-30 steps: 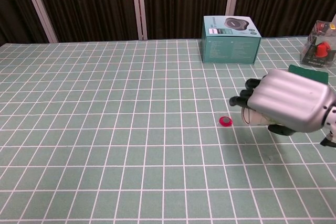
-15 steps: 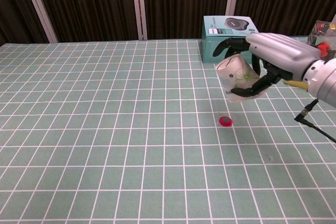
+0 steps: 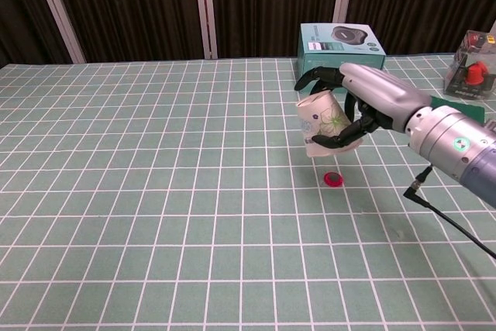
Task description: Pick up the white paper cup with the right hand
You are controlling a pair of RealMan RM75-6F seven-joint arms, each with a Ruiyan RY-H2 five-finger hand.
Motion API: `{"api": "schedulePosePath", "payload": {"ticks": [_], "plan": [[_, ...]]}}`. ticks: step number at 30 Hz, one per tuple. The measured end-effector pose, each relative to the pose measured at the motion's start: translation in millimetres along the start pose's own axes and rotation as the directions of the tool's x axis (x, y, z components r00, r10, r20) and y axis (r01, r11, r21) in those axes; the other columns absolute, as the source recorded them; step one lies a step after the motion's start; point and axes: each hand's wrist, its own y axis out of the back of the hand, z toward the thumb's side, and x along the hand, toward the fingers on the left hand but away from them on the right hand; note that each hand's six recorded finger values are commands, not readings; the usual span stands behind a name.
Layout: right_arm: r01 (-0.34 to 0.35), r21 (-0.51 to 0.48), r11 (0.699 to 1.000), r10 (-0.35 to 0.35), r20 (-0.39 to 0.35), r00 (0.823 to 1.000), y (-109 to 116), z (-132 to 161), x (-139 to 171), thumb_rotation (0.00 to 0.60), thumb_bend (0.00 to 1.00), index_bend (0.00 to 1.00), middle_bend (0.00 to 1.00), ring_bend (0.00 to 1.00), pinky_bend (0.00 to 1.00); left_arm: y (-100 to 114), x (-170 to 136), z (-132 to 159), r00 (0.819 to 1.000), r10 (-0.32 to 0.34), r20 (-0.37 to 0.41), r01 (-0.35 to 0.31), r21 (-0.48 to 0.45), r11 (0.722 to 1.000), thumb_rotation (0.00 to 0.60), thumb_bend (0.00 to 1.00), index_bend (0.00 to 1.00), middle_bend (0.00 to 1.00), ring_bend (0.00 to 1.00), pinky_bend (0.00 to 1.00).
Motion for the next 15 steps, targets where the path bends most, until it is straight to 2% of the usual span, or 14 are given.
{"api": "schedulePosePath", "payload": {"ticks": [8,15], "plan": [[-0.004,0.062,0.998,0.002,0.033,0.999,-12.1,-8.0,-1.7,0.600,0.22,0.24,0.40,0.26,0.55,-0.5,0.0,0.0,1.000,-0.002,-0.001,0.002,0.001,1.000,0.600,0.00,0.00,0.00,0.00,0.00],[-0.027,0.098,0.995,0.024,0.033,0.999,-22.8,-8.0,0.2,0.600,0.22,0.24,0.40,0.25,0.56,-1.0,-0.2,0.4,1.000,-0.004,-0.001,0.004,0.003,1.000,0.600,0.00,0.00,0.00,0.00,0.00]]}}
